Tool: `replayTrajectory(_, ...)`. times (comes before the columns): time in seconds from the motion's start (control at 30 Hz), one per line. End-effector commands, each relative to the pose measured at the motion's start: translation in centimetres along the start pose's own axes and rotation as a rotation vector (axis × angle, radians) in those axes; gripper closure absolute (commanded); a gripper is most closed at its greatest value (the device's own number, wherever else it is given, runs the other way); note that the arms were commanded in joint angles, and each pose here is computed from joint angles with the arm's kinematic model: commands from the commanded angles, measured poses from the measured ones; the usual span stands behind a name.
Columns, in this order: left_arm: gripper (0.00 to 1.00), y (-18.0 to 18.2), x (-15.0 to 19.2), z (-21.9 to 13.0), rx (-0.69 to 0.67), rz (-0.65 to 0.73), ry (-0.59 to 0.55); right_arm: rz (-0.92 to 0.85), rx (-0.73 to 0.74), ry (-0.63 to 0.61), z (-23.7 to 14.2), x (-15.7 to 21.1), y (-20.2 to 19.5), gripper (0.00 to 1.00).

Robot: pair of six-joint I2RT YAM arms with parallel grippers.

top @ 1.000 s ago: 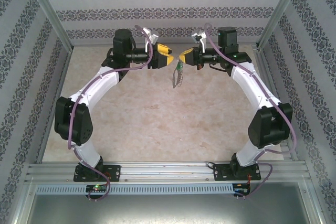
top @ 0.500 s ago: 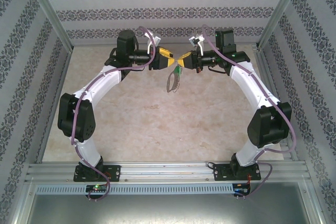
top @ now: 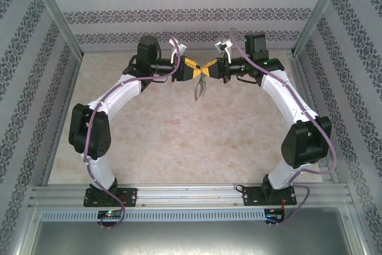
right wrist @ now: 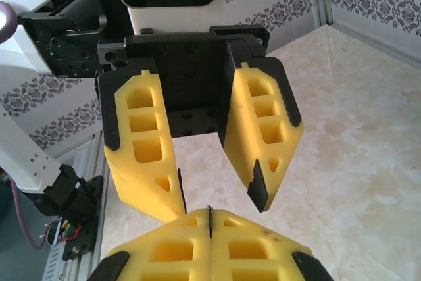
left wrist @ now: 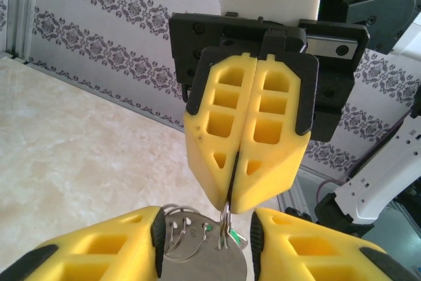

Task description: Put the keys on the keyring

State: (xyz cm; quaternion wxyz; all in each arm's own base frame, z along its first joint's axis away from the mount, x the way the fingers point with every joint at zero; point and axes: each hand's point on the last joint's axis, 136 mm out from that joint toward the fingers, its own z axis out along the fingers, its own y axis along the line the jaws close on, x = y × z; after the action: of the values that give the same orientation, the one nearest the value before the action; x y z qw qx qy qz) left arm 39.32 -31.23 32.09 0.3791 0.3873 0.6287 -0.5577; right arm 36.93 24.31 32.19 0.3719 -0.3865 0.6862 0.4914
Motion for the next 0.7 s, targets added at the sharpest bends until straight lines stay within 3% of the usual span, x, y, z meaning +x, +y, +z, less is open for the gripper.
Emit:
replayTrajectory(0.0,0.61,-1.12,-0.42,0.68,0.055,0.029,0.010,-0.068,-0.051,-0.021,0.32,-1.32,1.23,1.00)
replayTrajectory(0.47,0.83,-1.36,-0.38,1.22,0.074,0.034,0.009,-0.064,-0.046,-0.020,0.46,-1.22,0.89,1.00)
replayTrajectory(0.67,1.00,-1.52,-0.97,1.27,0.080,0.045,-0.017,-0.067,-0.046,-0.021,0.44,-1.21,0.94,1.00)
